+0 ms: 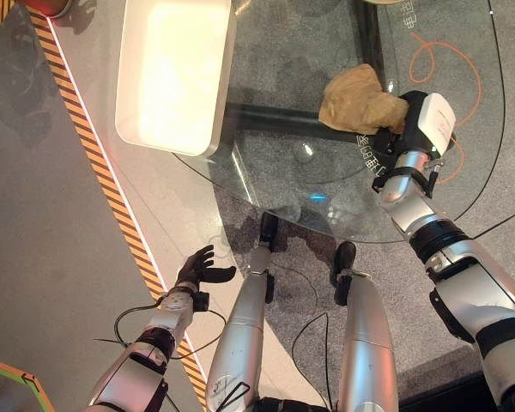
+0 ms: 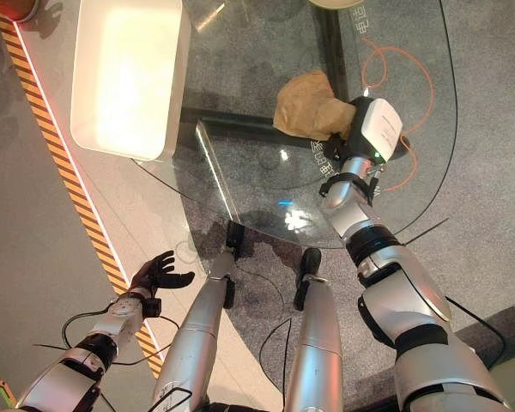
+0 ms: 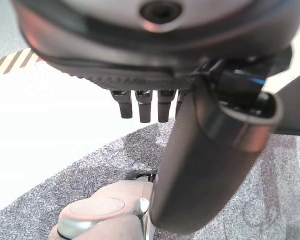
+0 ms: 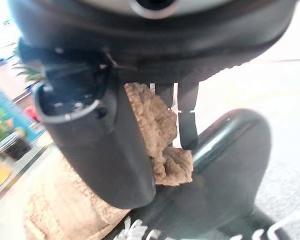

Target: Wipe the table with a cloth and put it in the basket.

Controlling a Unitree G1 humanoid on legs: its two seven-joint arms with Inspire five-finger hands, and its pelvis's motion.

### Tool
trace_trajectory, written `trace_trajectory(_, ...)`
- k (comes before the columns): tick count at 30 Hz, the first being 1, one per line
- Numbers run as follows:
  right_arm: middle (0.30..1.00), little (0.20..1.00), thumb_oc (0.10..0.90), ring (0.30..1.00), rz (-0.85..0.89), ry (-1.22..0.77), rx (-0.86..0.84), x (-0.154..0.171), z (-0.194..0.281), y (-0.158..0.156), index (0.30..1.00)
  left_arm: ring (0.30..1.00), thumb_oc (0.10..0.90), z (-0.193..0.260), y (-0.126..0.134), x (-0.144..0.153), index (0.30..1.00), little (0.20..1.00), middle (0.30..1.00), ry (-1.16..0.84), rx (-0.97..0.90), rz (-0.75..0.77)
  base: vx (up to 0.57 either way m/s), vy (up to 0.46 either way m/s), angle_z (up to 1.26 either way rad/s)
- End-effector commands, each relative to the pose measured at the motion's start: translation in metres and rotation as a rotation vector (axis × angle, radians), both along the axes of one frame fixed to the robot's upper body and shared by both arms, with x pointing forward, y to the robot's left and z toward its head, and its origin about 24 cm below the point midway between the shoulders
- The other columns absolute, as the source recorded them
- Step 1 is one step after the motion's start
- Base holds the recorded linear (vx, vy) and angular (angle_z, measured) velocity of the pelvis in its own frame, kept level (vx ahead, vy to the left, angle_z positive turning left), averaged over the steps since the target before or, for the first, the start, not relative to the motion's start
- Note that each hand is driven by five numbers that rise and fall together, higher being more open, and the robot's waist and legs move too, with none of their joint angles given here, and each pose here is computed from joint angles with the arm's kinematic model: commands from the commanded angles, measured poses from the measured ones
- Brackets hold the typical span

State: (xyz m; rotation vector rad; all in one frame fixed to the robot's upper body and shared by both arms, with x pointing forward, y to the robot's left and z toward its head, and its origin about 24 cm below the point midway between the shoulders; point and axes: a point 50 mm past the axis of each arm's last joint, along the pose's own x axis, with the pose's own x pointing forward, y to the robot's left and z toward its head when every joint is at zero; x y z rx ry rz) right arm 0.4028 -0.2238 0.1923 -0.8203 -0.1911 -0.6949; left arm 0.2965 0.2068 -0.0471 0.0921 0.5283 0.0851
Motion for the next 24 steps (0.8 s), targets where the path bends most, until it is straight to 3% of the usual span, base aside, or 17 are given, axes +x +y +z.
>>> trace_trajectory(1, 0.3, 0.2, 0.1, 0.3, -0.299, -0.215, 0.067, -0.019, 0.049, -0.068, 0.3, 0.9, 0.8, -0.01, 0.028, -0.015, 0.9, 0.9, 0.9, 0.04, 0.026, 0.086, 0.0, 0.0, 0.0)
trace_trajectory(10, 0.3, 0.2, 0.1, 0.3, -0.504, -0.243, 0.307, -0.045, 0.025, -0.121, 0.3, 0.9, 0.8, -0.007, 0.039, -0.016, 0.9, 0.9, 0.9, 0.045, 0.034, 0.103, 0.0, -0.01, -0.01)
trace_trajectory(24, 0.3, 0.2, 0.1, 0.3, -0.564, -0.298, 0.541, -0.058, 0.009, -0.142, 0.3, 0.9, 0.8, -0.002, 0.055, -0.015, 0.9, 0.9, 0.9, 0.048, 0.044, 0.134, 0.0, -0.007, -0.02)
